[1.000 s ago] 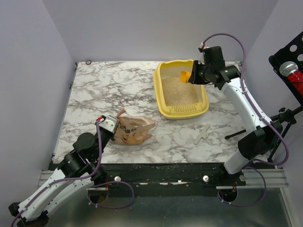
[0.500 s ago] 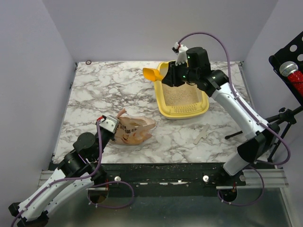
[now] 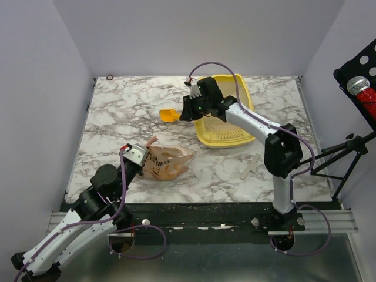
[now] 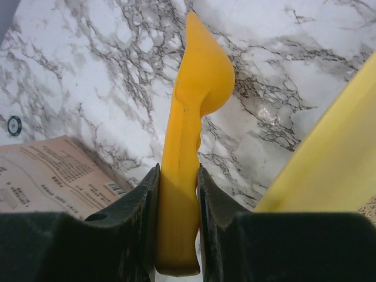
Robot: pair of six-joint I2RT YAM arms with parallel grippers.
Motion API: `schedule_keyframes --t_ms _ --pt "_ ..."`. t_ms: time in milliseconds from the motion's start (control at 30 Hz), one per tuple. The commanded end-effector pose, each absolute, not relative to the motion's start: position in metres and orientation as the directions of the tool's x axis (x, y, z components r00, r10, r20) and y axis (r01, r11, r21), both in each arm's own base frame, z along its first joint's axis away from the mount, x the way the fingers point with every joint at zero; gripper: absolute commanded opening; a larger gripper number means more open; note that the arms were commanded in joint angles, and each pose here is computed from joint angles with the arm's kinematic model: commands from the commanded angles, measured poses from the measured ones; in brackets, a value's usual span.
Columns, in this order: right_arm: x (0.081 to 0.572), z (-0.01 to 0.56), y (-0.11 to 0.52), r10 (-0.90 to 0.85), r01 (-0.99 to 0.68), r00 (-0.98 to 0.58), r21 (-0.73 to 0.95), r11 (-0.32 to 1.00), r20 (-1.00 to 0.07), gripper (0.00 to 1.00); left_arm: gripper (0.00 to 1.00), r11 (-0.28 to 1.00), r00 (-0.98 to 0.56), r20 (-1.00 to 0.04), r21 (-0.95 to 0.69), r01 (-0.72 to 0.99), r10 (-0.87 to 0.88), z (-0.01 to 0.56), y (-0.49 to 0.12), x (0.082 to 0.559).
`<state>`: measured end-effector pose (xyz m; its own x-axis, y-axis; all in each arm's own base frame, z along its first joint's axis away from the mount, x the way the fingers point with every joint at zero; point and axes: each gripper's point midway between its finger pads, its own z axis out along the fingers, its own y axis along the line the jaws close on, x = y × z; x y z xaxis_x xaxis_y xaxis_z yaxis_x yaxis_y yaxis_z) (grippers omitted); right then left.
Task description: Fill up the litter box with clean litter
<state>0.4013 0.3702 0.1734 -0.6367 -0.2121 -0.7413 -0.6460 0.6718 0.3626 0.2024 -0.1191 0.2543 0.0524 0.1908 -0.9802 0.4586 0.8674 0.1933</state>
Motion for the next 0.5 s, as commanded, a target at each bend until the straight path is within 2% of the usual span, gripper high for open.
schedule_keyframes --t_ms 0,133,367,467 --pt "0.419 0.159 0.384 -0.185 -0.637 -0.628 0.363 0.68 -0.756 0.0 0.0 0.875 0.171 -0.984 0.128 0.466 0.054 0.303 -0.123 0.199" --pt "0.42 0.135 0.382 -0.205 -0.623 -0.651 0.36 0.695 -0.731 0.04 0.0 0.876 0.171 -0.984 0.132 0.464 0.057 0.301 -0.123 0.2" --pt "0.416 0.108 0.373 -0.24 -0.61 -0.67 0.337 0.717 -0.702 0.27 0.0 0.872 0.167 -0.984 0.14 0.468 0.068 0.299 -0.126 0.201" --pt "0.414 0.1 0.372 -0.256 -0.608 -0.68 0.333 0.721 -0.687 0.33 0.0 0.871 0.167 -0.983 0.142 0.469 0.07 0.298 -0.126 0.201"
